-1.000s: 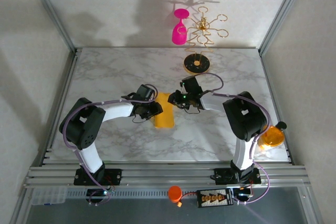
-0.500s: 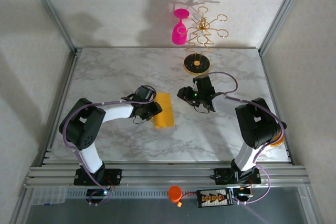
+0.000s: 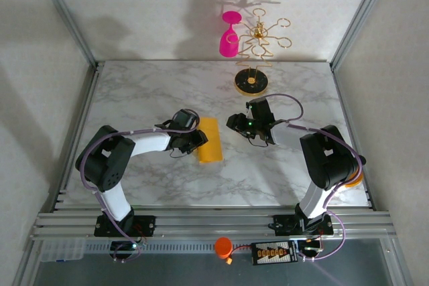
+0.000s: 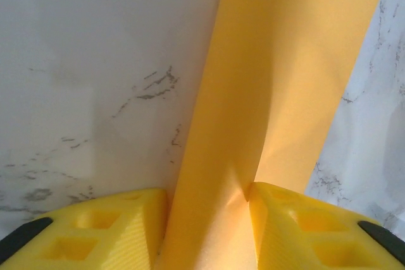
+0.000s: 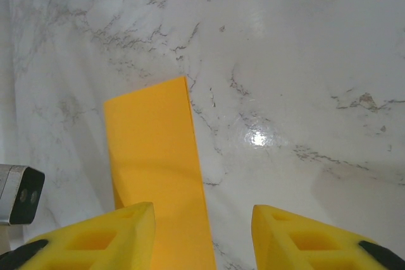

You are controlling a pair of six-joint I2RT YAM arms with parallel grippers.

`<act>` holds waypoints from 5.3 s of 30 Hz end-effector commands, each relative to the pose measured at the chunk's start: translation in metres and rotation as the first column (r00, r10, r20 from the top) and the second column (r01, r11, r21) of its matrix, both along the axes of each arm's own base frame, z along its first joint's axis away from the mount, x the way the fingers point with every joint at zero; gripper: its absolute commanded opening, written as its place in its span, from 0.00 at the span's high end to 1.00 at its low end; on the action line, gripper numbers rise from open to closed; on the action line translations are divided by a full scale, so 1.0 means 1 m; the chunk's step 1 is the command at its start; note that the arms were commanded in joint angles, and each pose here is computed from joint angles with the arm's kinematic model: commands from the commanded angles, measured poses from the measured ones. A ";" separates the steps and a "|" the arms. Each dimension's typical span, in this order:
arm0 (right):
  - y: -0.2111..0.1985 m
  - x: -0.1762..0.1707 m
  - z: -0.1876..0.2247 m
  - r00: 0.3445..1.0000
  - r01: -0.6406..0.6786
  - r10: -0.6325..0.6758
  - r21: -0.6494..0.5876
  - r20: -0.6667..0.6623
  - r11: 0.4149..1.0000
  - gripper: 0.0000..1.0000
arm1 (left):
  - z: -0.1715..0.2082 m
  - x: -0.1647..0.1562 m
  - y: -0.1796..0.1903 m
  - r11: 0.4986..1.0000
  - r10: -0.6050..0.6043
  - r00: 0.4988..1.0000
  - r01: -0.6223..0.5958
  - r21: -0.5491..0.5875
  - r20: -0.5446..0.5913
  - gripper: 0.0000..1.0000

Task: Fold a paper plane with a square sheet of paper (pick it up from the middle)
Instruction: First fold in half a square sheet of paper at the center of the table, then hold the square sheet of paper at the center of the table, then first fold the square sheet of paper in half at the center of the table.

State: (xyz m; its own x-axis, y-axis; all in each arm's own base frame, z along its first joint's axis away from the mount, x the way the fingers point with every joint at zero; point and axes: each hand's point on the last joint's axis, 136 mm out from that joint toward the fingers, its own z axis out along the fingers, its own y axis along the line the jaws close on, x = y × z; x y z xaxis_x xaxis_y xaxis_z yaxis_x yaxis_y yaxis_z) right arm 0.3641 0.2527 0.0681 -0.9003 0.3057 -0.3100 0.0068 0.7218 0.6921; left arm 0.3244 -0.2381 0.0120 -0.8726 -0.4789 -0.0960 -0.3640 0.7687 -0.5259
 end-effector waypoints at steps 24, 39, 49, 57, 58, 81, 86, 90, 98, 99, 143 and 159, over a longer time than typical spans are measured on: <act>0.014 -0.006 -0.001 0.997 -0.068 0.068 -0.012 0.026 0.998 0.57 | -0.094 -0.064 0.038 0.974 0.064 0.965 -0.005 0.225 -0.255 0.60; 0.018 -0.008 -0.003 0.996 -0.088 0.088 -0.017 0.026 0.996 0.57 | -0.104 -0.069 0.034 0.971 0.042 0.960 0.026 0.239 -0.277 0.60; 0.033 -0.014 -0.001 0.986 -0.162 0.162 -0.007 0.036 0.987 0.58 | -0.108 -0.070 0.031 0.961 0.002 0.959 0.076 0.265 -0.285 0.59; 0.046 -0.017 -0.003 0.978 -0.204 0.204 -0.010 0.035 0.979 0.59 | -0.111 -0.072 0.031 0.959 0.002 0.956 0.082 0.272 -0.292 0.59; 0.048 -0.017 -0.003 0.977 -0.210 0.210 -0.008 0.033 0.978 0.59 | -0.111 -0.072 0.031 0.959 0.003 0.956 0.081 0.272 -0.294 0.59; 0.074 -0.037 -0.036 0.943 -0.324 0.320 -0.035 -0.093 0.945 0.83 | -0.115 -0.076 0.033 0.960 0.016 0.952 0.071 0.271 -0.306 0.59; 0.073 -0.036 -0.037 0.944 -0.321 0.316 -0.041 -0.095 0.946 0.83 | -0.117 -0.077 0.034 0.960 0.029 0.950 0.059 0.272 -0.311 0.60; 0.073 -0.036 -0.038 0.944 -0.321 0.316 -0.041 -0.099 0.946 0.83 | -0.118 -0.078 0.034 0.961 0.033 0.949 0.056 0.271 -0.315 0.60; 0.074 -0.038 -0.041 0.939 -0.332 0.326 -0.041 -0.108 0.942 0.83 | -0.121 -0.082 0.035 0.961 0.040 0.944 0.053 0.271 -0.327 0.59; 0.074 -0.038 -0.041 0.938 -0.334 0.328 -0.039 -0.109 0.942 0.83 | -0.121 -0.081 0.034 0.962 0.040 0.944 0.052 0.269 -0.327 0.59; -0.020 -0.091 -0.156 0.881 -0.344 0.132 -0.423 -0.455 0.838 0.93 | 0.097 0.035 -0.005 0.999 -0.034 0.976 0.027 0.037 0.217 0.57; -0.027 -0.099 -0.167 0.867 -0.350 0.105 -0.446 -0.487 0.824 0.95 | 0.033 0.023 -0.042 0.978 -0.204 0.978 0.205 -0.026 0.036 0.83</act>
State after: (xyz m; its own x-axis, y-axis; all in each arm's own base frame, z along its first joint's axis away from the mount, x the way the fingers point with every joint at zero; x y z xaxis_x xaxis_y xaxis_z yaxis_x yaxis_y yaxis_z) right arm 0.3255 0.3097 0.0046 -0.9861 -0.0437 -0.1606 -0.1293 0.8089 0.5736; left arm 0.3471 -0.2688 0.0385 -0.9318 -0.3403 -0.1266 -0.2235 0.8122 -0.5388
